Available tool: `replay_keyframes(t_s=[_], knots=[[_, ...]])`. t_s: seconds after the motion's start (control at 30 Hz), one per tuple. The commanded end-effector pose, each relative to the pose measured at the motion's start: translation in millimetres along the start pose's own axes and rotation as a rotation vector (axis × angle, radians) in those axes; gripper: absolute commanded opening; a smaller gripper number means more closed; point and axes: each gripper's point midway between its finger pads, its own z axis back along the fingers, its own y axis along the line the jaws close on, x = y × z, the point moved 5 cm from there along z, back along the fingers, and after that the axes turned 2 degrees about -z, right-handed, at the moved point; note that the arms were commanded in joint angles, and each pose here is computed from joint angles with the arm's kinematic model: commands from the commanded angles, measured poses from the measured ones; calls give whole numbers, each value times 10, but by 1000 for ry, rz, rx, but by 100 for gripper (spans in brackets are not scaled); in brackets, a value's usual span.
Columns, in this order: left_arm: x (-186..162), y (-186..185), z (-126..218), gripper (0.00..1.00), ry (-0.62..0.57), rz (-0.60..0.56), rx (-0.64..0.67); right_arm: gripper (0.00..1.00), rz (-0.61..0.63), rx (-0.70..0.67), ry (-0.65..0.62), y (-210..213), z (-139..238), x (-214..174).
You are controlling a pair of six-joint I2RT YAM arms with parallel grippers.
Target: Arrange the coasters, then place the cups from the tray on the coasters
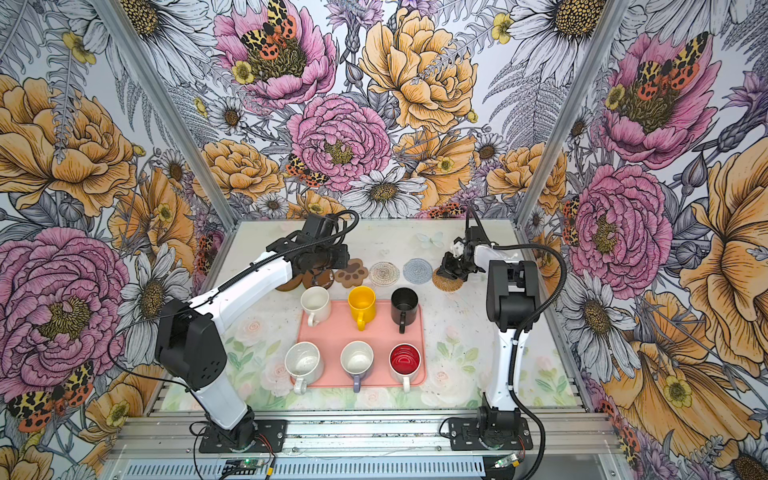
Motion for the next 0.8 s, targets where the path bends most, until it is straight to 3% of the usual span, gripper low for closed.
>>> replay_keyframes(t_s=[0.0,0.3,0.63,0.77], knots=[[88,34,133,27,-49,17,4,0,-5,-1,11,1,-106,39],[104,49,144,27,-53,20,3,0,0,24,1,59,-84,102],[204,-27,331,27,-112,14,-20,0,88,66,-158,450,781,136],[206,-67,420,27,-137,14,-39,0,77,33,-169,355,881,23]])
